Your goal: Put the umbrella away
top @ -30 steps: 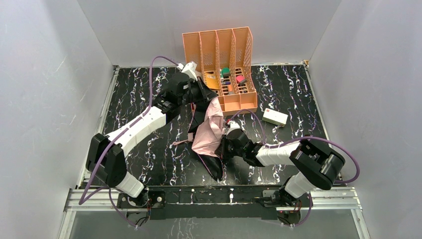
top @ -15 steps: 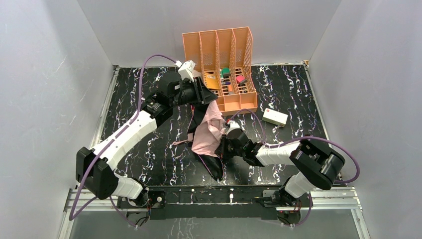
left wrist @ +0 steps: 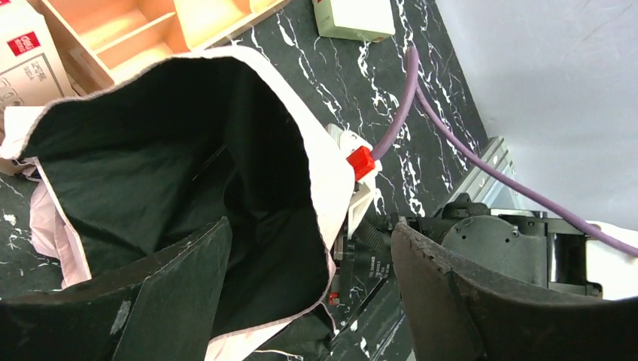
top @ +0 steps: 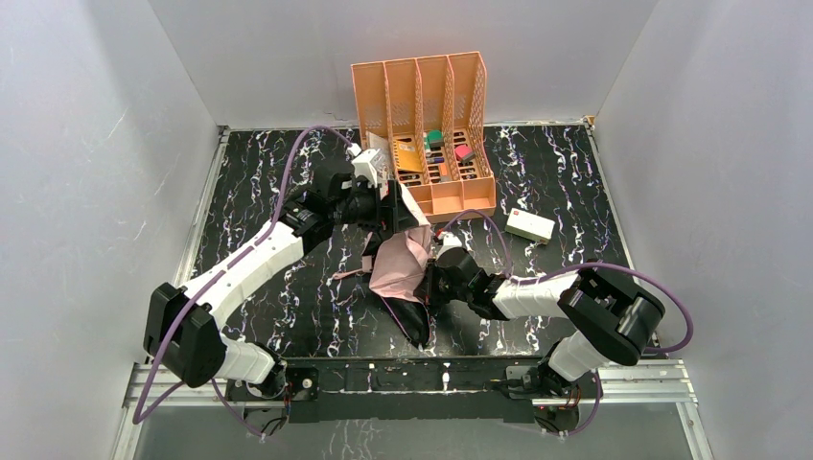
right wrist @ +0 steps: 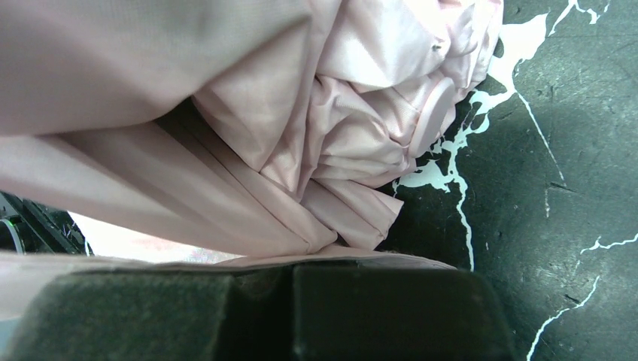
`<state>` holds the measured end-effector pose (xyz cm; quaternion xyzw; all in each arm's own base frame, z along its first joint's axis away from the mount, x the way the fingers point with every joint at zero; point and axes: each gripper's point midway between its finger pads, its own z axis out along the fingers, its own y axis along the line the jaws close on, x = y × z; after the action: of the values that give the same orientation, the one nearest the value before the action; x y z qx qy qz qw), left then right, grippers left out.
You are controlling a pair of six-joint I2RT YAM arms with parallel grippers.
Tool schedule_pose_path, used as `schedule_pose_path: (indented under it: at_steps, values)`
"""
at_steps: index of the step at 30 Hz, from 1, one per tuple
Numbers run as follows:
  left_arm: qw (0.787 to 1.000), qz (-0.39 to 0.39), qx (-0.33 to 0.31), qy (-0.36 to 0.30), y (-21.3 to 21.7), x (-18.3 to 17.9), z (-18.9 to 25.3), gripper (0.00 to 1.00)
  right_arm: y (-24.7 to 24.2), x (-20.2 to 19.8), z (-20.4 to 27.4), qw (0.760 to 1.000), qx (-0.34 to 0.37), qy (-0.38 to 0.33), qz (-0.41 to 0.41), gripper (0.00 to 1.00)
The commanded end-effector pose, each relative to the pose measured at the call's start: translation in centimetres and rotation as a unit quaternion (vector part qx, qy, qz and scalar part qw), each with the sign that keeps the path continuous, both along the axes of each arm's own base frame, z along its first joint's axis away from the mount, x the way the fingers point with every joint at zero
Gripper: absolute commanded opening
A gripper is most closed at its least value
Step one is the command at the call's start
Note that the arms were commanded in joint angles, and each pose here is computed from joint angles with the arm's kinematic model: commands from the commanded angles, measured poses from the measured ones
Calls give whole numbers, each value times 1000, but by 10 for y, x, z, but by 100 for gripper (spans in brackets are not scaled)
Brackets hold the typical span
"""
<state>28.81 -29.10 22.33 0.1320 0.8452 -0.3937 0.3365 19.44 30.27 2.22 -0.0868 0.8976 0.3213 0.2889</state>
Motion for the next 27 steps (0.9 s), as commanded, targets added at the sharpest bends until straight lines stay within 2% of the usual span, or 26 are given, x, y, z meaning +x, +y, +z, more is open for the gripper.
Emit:
schedule_pose_path:
  at_steps: [1, 6, 9, 17, 27]
  values:
    - [999, -34, -8, -17, 1, -12, 8, 74, -14, 0, -18, 999, -45, 9, -9, 1]
    - [999, -35, -17, -22, -4, -7, 10, 52, -14, 0, -18, 999, -44, 10, -9, 1]
    - [999, -38, -22, -26, -6, -6, 15, 28, -15, 0, -19, 999, -46, 11, -11, 1]
    - [998, -46, -29, -17, -5, -15, 17, 0, -10, 2, -19, 999, -38, 17, -18, 0]
    - [995, -55, -70, -33, -6, -46, 72, 0, 1, 34, -16, 998, -25, 8, -56, 0]
